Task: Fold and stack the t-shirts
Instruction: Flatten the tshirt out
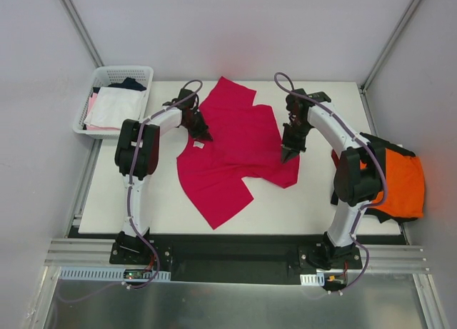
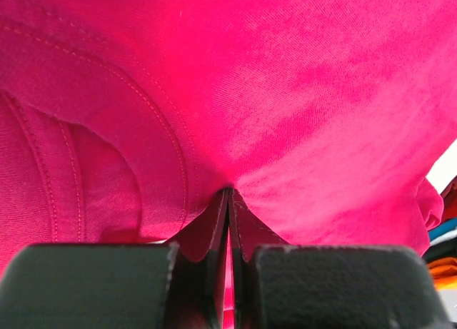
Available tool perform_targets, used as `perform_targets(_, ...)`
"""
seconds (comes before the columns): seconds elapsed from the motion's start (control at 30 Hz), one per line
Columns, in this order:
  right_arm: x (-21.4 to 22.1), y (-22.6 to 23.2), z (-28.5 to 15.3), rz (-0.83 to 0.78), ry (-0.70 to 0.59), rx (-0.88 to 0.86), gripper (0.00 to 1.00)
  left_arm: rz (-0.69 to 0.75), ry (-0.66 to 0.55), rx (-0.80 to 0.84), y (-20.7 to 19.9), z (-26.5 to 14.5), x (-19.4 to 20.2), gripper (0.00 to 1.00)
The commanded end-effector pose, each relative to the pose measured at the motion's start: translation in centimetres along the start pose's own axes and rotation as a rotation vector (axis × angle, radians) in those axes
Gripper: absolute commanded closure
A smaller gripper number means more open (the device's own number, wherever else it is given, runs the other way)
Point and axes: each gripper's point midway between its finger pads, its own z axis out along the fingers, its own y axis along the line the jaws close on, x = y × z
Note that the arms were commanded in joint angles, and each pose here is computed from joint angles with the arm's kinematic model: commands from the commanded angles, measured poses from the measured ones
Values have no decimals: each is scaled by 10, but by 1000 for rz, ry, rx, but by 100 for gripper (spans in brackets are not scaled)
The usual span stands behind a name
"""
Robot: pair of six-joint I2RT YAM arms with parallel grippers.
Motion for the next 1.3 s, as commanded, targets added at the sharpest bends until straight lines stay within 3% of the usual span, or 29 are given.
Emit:
perform_targets(0.0,0,-1,-2,-20,-7,-16,82,33,19,-108,27,-3,8,100)
perform_targets(0.1,-4,-3,-2,-18,-14,-36,71,70,2,-40,0,-13,2,98)
perform_targets(0.23,-15,-12,-5,-3,-36,-53,60,153,-55,59,-49,-39,-7,80)
perform_targets(0.47,-54,-49,-3,110,-111,-91,59,201,-41,182,-102,-69,18,74)
perform_targets(0.87,-107,-64,40,219,-120,-161,66,251,89,119,-55,-80,94,77)
perform_targets(1.27,-117,-60,68,223,-69,-183,67,254,113,76,-44,-77,98,79)
